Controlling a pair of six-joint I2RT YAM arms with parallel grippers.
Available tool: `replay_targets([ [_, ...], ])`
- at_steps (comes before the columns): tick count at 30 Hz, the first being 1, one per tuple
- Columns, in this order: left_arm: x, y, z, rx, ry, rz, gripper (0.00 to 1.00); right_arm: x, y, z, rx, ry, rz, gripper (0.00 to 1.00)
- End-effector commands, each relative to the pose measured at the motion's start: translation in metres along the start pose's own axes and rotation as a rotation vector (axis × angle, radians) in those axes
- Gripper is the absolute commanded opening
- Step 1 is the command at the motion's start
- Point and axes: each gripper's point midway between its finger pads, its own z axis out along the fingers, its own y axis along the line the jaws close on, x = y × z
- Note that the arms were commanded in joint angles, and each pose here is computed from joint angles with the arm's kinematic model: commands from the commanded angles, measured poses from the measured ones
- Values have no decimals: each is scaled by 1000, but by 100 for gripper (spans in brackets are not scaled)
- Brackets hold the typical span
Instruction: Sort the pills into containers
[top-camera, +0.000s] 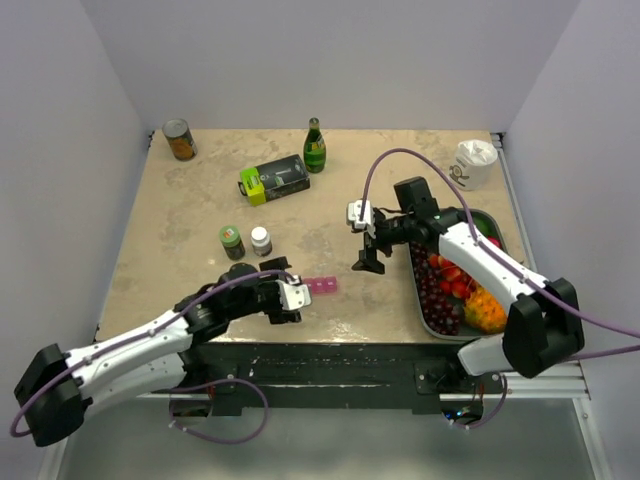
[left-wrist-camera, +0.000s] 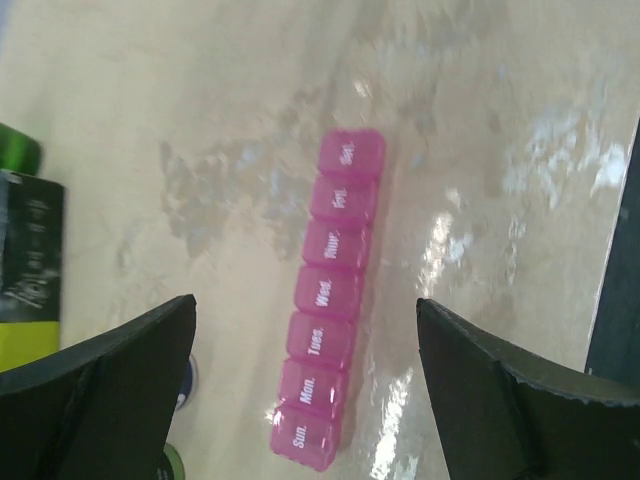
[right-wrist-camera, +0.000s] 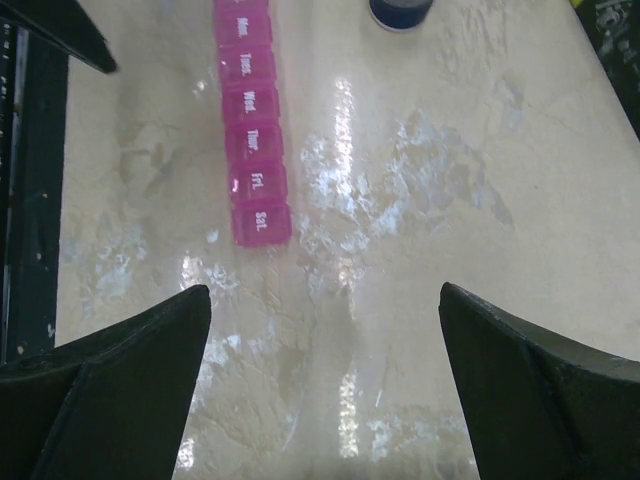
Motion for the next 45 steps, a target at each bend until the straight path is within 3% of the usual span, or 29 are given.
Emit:
replay_targets([
  [1,-7,13,20,101,-41,71,95,-8,17,15,-180,-109,-63,99],
  [3,0,7,32,174,-24,64,92,-5,29,12,-249,-98,-45,99],
  [15,59,-3,66,376,145,-37,82,-5,31,6,-206,-100,-110,99],
  [24,92,-4,70,336,254,-13,75,-3,32,8,-216,-97,-99,99],
  [28,97,1,71,308,275,-6,52,0,33,11,-227,-93,-91,98],
  [33,99,-10,71,345,285,-13,36,6,39,13,-259,-94,-114,98],
  [35,99,-13,71,358,284,-28,24,10,43,14,-270,-93,-113,98],
  [40,66,-9,73,349,193,-112,1,13,48,19,-293,-109,-110,97],
  [45,25,-4,67,349,72,-168,0,17,45,31,-265,-72,-89,95],
])
